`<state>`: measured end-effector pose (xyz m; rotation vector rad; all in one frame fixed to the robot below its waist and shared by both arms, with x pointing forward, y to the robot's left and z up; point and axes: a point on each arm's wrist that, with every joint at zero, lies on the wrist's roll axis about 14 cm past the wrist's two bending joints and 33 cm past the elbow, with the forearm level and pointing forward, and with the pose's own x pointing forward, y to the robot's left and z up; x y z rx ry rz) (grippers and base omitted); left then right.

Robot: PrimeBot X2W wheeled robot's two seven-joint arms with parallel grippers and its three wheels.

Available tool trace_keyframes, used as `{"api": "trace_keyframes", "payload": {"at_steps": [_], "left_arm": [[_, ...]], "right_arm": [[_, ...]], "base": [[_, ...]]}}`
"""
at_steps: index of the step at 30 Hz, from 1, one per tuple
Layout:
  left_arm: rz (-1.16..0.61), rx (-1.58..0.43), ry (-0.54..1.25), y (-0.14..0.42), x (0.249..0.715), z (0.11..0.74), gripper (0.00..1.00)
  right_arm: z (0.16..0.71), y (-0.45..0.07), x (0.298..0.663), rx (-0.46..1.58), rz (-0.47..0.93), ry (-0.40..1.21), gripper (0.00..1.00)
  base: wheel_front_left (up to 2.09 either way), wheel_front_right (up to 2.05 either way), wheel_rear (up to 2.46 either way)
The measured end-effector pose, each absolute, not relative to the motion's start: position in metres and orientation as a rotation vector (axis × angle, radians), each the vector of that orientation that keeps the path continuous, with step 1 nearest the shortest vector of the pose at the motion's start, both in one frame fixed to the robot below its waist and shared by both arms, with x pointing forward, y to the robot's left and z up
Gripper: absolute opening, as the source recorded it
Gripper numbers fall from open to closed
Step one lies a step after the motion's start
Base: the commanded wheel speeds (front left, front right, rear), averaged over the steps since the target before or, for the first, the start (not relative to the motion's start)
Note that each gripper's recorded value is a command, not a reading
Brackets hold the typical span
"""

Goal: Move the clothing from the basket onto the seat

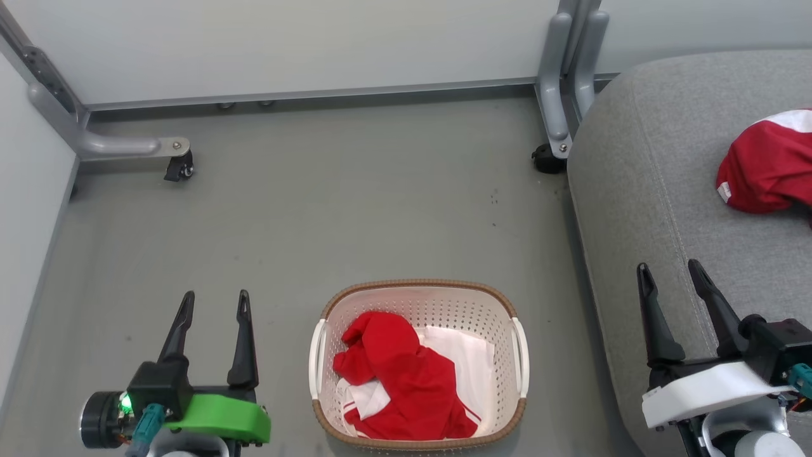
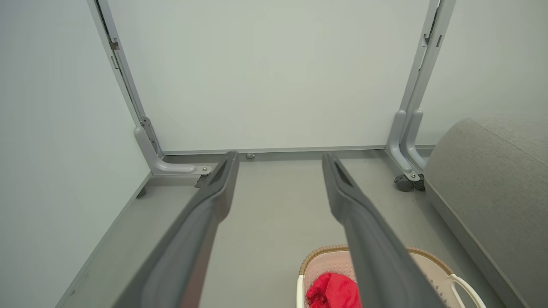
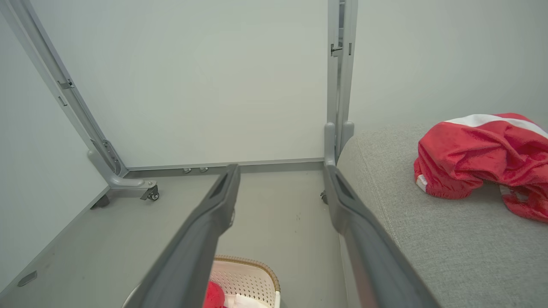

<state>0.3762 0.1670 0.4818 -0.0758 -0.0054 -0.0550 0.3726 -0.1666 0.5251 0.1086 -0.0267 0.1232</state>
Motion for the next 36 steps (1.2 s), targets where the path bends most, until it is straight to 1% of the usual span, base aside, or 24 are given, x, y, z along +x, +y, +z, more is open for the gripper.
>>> {"api": "trace_keyframes", "payload": {"at_steps": [8, 13, 16, 24, 31, 36], "left_arm": [[-0.200, -0.045, 0.009, 0.121, 0.418, 0.474, 1.00], [-0.325, -0.032, 0.075, 0.082, 0.443, 0.447, 1.00], [-0.411, -0.011, 0.139, 0.058, 0.452, 0.422, 1.00], [-0.645, 0.064, 0.345, 0.004, 0.458, 0.338, 1.00], [-0.794, 0.146, 0.522, -0.022, 0.452, 0.265, 1.00], [-0.866, 0.216, 0.632, -0.031, 0.447, 0.217, 1.00]], "right_arm": [[0.533, -0.169, 0.404, 0.080, 0.136, -0.061, 1.00], [0.530, -0.167, 0.431, 0.066, 0.153, -0.073, 1.00], [0.525, -0.165, 0.447, 0.062, 0.163, -0.080, 1.00], [0.494, -0.160, 0.481, 0.075, 0.181, -0.065, 1.00], [0.455, -0.155, 0.502, 0.101, 0.188, -0.033, 1.00], [0.423, -0.156, 0.508, 0.118, 0.180, 0.010, 1.00]], "base": [[0.00, 0.00, 0.00], [0.00, 0.00, 0.00], [0.00, 0.00, 0.00], [0.00, 0.00, 0.00], [0.00, 0.00, 0.00], [0.00, 0.00, 0.00]]}}
